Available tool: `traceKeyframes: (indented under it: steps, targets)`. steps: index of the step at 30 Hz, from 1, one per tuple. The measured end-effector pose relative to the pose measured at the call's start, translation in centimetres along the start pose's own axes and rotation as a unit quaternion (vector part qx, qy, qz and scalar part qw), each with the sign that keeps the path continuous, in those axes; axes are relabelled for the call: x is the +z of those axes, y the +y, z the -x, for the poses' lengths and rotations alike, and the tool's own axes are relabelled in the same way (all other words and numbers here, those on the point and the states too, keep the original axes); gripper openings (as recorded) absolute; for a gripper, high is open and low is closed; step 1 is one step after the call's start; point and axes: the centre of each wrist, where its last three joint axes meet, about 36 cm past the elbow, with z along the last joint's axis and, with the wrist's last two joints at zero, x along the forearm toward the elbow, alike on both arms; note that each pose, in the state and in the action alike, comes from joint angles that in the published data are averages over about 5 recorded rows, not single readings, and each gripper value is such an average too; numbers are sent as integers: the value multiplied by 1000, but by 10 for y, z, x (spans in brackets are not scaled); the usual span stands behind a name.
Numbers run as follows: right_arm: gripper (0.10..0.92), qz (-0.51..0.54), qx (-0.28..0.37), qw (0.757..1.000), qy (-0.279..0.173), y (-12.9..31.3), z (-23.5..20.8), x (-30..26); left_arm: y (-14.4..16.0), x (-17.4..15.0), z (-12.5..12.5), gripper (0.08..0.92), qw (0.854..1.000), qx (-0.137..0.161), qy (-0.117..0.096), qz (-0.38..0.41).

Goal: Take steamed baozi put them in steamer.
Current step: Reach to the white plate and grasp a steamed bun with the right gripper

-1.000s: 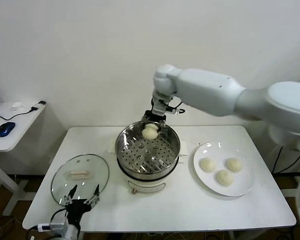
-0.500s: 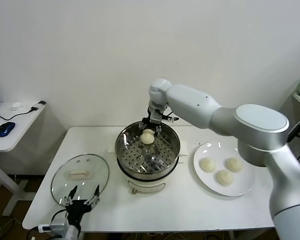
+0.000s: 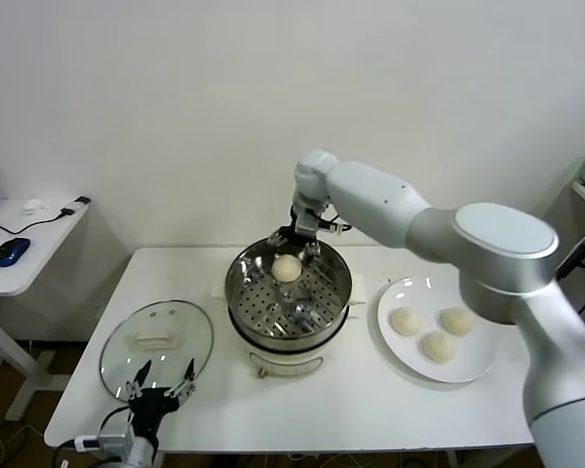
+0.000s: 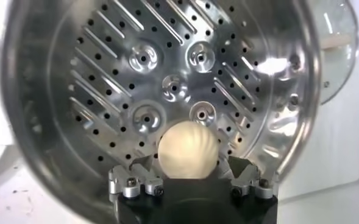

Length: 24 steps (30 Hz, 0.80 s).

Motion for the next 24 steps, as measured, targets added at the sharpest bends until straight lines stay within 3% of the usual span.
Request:
traceKeyframes:
  steps: [6, 12, 24]
  targets:
    - [823, 129, 8, 991, 25, 60, -59, 7, -2, -2, 0, 823, 1000, 3, -3, 0]
    - [823, 296, -4, 953, 65, 146, -93, 3, -3, -3, 2, 823, 1000, 5, -3, 1]
    - [823, 544, -30, 837, 51, 272, -31, -42, 0, 3, 1, 823, 1000, 1, 4, 2]
